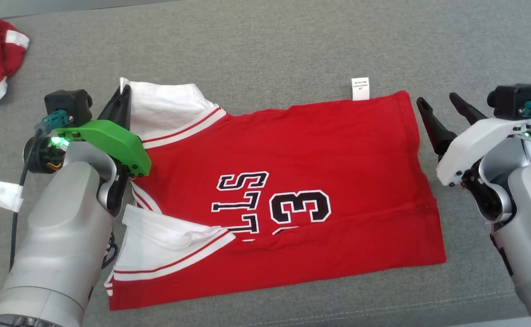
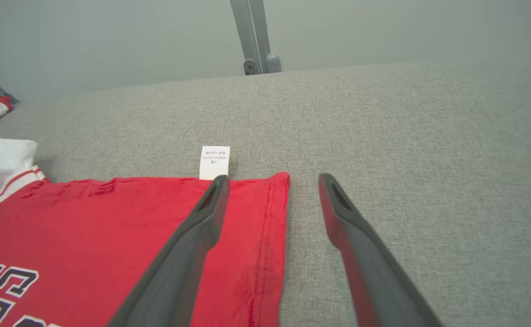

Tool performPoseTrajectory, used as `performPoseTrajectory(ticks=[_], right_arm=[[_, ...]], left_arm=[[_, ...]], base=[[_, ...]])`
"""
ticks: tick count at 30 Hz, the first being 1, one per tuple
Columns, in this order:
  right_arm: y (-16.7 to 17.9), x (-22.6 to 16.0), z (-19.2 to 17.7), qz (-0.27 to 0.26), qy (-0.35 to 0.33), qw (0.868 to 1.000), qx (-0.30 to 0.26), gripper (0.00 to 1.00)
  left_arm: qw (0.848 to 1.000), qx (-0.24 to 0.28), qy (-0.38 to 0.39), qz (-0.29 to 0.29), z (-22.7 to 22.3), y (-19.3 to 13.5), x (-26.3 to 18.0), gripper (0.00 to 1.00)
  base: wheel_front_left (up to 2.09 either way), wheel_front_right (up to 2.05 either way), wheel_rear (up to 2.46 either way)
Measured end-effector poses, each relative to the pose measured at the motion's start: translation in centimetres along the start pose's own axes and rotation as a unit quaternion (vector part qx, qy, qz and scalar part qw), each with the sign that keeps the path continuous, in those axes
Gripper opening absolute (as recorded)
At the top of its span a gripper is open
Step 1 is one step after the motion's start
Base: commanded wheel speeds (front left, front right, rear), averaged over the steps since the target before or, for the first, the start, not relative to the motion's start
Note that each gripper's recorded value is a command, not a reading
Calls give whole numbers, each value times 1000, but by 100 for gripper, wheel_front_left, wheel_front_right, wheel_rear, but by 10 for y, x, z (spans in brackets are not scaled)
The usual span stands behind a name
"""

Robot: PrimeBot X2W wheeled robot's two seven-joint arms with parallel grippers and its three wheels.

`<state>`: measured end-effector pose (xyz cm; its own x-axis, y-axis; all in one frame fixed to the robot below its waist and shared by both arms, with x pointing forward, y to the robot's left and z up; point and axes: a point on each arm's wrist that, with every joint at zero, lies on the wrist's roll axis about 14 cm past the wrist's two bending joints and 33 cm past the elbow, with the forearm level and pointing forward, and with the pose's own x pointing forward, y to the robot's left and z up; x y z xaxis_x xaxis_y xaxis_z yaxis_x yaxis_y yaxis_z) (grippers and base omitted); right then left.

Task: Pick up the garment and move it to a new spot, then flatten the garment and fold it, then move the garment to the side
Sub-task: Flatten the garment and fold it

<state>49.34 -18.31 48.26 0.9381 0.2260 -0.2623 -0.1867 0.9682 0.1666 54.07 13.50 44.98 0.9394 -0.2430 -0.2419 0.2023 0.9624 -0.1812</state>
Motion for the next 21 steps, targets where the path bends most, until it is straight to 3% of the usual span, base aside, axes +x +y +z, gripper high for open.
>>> performPoseTrajectory(ticks=[8, 21], right_arm=[[3, 42, -10, 14, 87, 994, -58, 100], [3, 76, -55, 22, 199, 976, -82, 100]], left_arm=[[1000, -7, -24, 12, 13, 15, -16, 0], [1000, -13, -9, 20, -2, 25, -10, 0]], base=[[0, 0, 0], [0, 0, 0]])
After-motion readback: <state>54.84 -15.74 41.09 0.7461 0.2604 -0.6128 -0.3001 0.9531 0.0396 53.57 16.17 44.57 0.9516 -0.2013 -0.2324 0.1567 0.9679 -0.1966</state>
